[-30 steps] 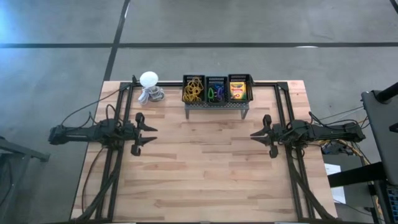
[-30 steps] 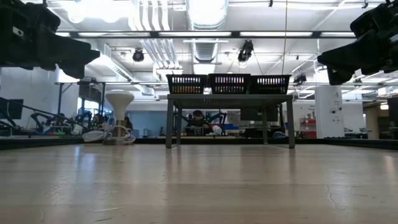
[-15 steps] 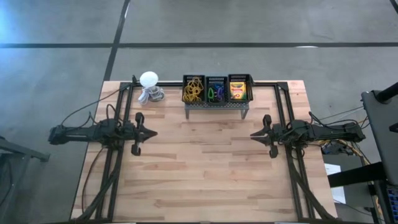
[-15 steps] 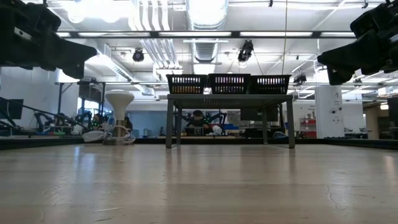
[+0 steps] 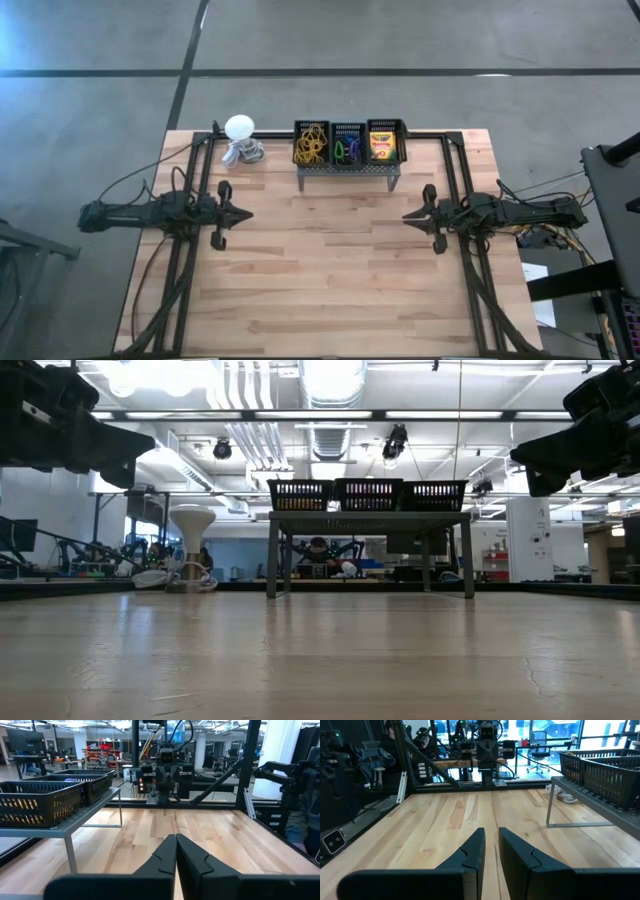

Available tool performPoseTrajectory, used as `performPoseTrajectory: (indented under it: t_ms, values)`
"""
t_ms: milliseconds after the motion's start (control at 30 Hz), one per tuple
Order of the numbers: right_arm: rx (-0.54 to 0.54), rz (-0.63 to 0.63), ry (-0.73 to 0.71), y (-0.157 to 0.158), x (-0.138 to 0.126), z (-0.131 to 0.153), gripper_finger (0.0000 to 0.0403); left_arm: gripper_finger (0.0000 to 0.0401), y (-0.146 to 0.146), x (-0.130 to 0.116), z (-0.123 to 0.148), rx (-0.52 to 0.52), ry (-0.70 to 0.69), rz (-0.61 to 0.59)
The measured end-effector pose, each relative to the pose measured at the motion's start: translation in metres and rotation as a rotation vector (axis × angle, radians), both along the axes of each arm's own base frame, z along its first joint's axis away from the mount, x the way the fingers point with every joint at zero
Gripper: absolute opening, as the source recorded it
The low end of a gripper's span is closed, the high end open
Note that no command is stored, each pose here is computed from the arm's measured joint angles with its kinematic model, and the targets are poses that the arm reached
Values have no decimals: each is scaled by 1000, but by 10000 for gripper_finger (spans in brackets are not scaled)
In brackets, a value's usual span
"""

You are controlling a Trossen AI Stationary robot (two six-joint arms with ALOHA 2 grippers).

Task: Pick & Place Office Desk Supplies
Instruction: Return To Home Position

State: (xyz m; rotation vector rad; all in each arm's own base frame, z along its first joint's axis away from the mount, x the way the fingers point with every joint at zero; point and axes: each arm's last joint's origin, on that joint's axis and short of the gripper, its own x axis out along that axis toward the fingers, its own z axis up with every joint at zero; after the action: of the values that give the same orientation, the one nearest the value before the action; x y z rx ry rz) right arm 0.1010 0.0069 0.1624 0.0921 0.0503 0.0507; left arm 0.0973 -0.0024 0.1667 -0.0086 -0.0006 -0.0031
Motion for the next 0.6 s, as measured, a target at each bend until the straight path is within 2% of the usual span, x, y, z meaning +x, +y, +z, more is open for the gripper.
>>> performPoseTrajectory:
  t_ms: [600]
  values:
    - [-20,-5,-30,0,0,3,51,23,0,0,0,2,0,-1]
